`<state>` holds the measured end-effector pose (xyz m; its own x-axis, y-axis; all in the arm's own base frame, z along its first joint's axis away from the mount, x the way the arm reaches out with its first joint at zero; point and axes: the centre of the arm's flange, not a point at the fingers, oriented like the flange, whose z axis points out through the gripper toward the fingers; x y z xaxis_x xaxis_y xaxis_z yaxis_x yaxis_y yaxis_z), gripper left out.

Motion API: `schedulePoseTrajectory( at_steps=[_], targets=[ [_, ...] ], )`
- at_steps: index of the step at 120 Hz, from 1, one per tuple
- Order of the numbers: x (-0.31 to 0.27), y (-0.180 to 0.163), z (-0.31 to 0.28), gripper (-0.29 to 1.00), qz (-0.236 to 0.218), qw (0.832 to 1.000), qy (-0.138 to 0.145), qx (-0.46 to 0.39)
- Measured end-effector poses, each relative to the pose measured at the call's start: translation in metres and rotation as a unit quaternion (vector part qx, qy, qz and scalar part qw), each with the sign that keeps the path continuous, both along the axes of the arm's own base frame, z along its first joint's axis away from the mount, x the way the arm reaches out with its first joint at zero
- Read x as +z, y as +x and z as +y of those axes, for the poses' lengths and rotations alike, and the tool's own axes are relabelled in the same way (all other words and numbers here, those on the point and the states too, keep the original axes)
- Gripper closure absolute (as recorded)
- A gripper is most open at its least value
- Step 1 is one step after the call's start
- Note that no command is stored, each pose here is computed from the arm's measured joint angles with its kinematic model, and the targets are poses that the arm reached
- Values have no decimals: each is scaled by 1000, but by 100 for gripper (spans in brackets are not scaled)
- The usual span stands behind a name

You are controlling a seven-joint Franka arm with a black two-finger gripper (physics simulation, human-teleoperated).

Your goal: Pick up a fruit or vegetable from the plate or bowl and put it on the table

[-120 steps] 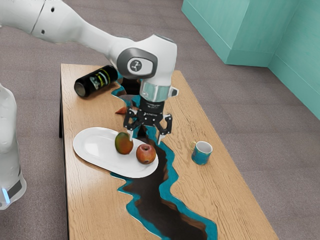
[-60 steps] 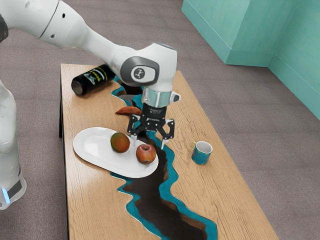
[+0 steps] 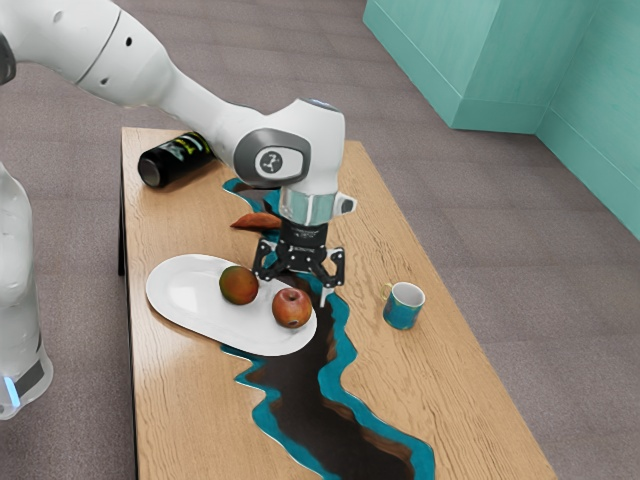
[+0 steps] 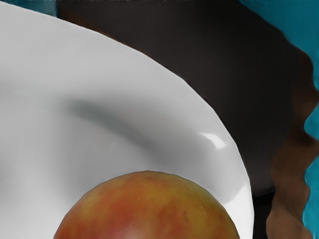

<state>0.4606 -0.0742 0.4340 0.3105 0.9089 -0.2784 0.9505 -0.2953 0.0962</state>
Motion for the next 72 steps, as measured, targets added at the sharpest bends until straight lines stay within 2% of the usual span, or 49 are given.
schedulePoseTrajectory(
  at_steps=[53, 72],
  targets=[
    [-31, 11, -2, 0, 11, 1000, -1, -7],
    [-33, 11, -1, 23, 8, 1000, 0, -5]
  ],
)
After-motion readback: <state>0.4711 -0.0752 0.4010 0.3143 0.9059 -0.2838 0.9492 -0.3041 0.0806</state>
